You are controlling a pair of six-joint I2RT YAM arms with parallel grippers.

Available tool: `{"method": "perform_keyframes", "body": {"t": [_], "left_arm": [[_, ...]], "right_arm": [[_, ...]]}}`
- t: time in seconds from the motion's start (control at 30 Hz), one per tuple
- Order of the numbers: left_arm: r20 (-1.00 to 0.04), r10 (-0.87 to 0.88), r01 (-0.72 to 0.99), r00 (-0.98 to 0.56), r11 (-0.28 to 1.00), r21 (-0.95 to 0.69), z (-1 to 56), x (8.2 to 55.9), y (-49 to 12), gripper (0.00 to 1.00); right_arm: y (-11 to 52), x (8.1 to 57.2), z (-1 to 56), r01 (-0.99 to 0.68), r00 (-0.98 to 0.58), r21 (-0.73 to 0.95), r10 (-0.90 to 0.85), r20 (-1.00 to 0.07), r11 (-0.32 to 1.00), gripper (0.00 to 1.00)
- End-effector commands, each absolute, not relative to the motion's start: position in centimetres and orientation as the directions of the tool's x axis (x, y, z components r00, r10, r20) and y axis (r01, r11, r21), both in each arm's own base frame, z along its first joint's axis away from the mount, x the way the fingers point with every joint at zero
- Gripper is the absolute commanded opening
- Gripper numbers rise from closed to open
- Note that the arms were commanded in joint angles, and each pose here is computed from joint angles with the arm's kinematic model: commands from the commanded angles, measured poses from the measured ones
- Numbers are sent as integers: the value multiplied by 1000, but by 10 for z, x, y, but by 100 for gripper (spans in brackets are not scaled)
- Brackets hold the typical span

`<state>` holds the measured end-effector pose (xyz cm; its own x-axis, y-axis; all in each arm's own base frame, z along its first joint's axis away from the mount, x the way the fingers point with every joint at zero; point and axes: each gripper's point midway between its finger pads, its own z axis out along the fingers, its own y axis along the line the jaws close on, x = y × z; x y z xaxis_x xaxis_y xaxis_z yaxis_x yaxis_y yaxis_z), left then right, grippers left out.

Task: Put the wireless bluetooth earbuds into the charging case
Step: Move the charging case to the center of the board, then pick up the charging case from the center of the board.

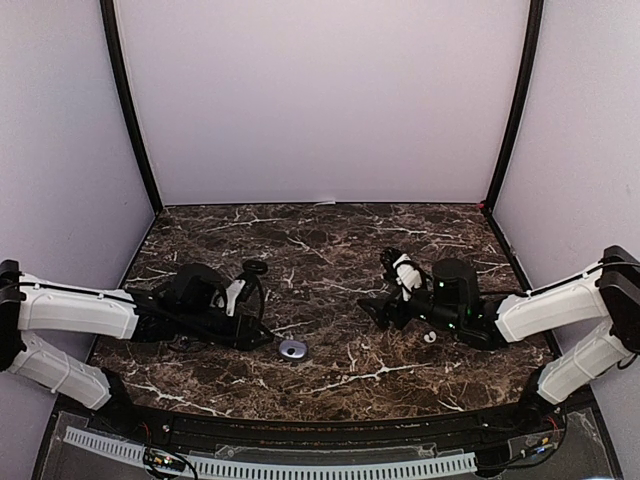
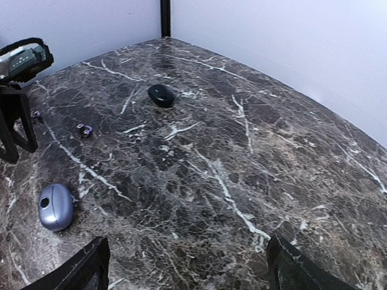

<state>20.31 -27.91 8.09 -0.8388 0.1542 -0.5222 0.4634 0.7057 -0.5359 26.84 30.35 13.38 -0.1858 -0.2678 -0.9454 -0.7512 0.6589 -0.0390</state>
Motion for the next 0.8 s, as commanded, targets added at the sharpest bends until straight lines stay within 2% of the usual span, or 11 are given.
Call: {"method": "perform_keyframes", "body": {"t": [0.0,0.13,0.27,0.43,0.77], "left_arm": [[-567,63,456,-821,670,-586,101,195,-269,55],[-594,20,460,-804,655,-600,116,191,-260,72],[-568,-17,445,-823,602,-663,117,188,-251,82],[-538,-82,420,-839,531,-736,115,186,-235,86],[-498,-67,412,-865,473,-779,111,179,-239,86]], "right_arm": [[336,242,139,-872,-112,-37,-272,-956,488,88],[363,215,127,-927,-41,-88,-331,-943,364,87],[389,196,109,-958,-16,-91,-369,-929,272,90],[418,190,87,-968,-26,-87,-440,-898,236,94],[455,189,57,-984,-18,-74,-508,-861,161,82]]}}
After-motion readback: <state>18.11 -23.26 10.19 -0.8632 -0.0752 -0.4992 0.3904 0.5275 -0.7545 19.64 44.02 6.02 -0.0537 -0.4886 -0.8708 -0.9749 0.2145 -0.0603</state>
